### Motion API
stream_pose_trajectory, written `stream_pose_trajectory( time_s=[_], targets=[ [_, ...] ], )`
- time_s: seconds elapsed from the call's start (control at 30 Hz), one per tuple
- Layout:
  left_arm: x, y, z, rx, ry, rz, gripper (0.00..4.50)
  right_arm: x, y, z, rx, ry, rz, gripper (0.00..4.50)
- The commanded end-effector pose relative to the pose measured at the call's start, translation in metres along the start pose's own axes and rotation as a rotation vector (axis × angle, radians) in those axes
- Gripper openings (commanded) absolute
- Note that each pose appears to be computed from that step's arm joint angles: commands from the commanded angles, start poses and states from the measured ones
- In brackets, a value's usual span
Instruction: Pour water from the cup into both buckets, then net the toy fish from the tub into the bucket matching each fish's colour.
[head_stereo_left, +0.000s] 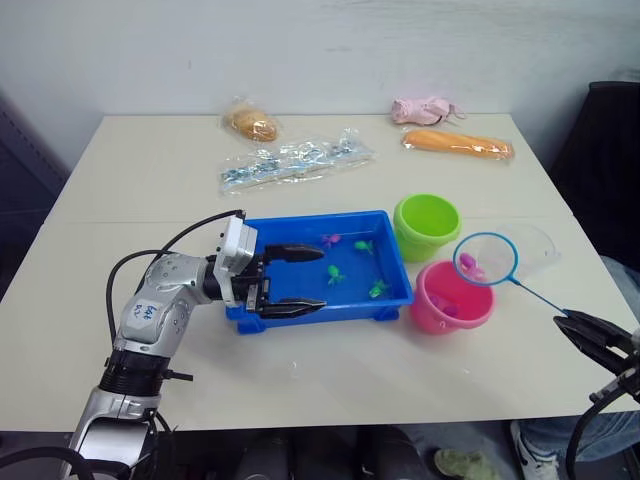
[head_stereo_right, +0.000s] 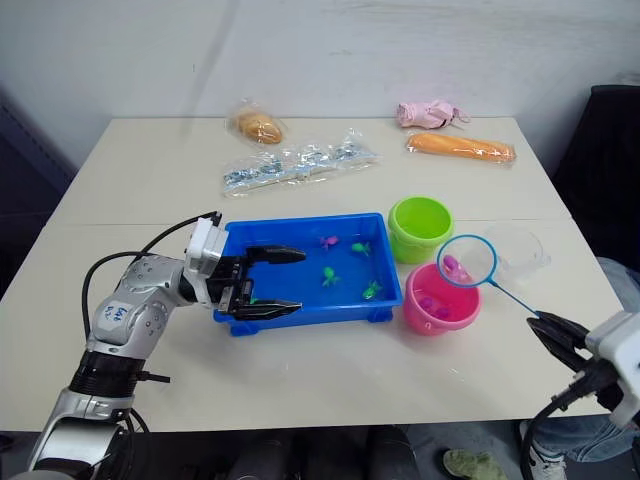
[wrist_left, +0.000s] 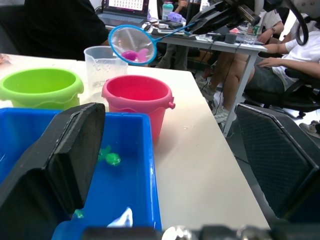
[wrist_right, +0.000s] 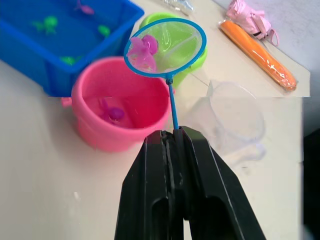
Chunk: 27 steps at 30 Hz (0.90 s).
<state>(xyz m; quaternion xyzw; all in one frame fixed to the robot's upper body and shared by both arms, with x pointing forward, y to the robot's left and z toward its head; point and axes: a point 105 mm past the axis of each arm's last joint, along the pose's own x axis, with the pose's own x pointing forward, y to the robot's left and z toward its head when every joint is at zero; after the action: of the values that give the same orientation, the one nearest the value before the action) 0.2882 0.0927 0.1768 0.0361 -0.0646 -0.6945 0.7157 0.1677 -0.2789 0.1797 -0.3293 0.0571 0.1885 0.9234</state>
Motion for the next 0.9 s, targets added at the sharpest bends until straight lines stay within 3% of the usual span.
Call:
stream_pose_trajectory(
  time_s=[0.03,0.3,0.53,0.9],
  targets=[
    [0.004,0.000,0.007,0.040,-0.012,-0.020,4.47,-0.003,0.000,-0.004,-0.232,-0.006,-0.041,0.00],
    [0.001,-0.004,0.004,0.032,-0.012,0.002,4.47,-0.005,0.006,-0.013,-0.726,-0.048,-0.089,0.00],
    [0.001,-0.004,0.003,0.028,-0.014,0.011,4.47,0.002,0.010,-0.014,-1.028,-0.080,-0.085,0.00],
    [-0.004,0.000,0.006,0.033,-0.010,0.038,4.47,0.008,0.004,-0.007,-1.175,-0.113,-0.146,0.00]
  ],
)
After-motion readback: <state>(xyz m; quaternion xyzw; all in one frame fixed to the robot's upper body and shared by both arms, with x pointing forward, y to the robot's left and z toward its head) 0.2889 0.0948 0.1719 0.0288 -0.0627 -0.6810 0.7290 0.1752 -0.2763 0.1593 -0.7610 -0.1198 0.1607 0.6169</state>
